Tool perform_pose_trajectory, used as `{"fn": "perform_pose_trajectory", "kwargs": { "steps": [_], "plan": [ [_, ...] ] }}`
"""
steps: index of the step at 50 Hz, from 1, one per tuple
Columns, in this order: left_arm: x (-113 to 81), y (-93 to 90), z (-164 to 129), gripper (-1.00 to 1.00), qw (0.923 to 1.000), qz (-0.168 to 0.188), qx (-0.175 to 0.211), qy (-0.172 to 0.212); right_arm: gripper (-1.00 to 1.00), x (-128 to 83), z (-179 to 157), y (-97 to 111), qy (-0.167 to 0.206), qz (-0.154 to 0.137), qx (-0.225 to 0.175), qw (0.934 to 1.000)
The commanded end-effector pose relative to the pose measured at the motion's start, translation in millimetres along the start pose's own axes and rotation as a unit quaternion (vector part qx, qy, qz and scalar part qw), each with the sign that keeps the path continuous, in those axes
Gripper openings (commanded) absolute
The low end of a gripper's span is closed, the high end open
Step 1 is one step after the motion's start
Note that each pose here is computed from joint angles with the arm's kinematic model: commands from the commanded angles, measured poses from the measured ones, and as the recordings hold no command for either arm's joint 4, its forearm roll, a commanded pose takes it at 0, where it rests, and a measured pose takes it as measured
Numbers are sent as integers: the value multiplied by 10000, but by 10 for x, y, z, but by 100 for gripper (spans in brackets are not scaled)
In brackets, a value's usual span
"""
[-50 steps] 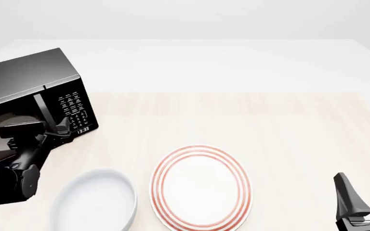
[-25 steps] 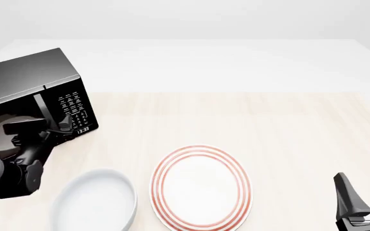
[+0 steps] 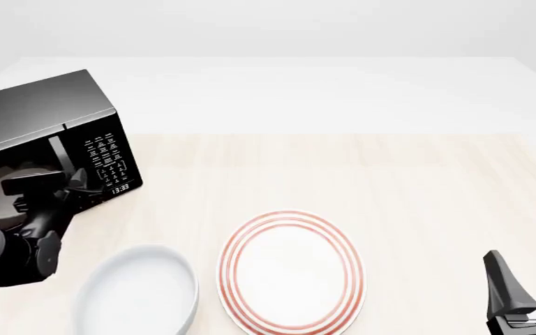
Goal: Open the microwave.
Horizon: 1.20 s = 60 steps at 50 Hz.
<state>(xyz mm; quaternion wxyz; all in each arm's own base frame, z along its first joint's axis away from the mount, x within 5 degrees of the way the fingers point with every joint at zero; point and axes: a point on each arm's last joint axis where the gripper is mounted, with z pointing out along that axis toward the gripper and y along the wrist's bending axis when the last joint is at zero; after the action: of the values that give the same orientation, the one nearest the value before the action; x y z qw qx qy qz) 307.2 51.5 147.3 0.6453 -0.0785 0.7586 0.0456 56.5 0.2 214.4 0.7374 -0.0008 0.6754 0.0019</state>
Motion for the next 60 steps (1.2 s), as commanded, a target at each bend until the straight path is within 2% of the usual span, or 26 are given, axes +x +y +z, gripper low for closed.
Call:
{"fn": "perform_pose_trajectory", "kwargs": {
  "steps": [1,7,46,60],
  "plan": [
    [-1,-48,-21,-100,9999,10,113,1,100,0,0,0,1,0,1,10000],
    [-13,-100,-58,-100,9998,-28,199,-7,100,0,0,0,0,-1,1,10000],
    [-92,-147,-435,-100,9992,-111,316,-198,100,0,0,0,-1,1,0,10000],
    [-47,-178,-517,-100,9989,-171,388,-186,100,0,3,2,-7,-2,-17,10000]
  ]
}}
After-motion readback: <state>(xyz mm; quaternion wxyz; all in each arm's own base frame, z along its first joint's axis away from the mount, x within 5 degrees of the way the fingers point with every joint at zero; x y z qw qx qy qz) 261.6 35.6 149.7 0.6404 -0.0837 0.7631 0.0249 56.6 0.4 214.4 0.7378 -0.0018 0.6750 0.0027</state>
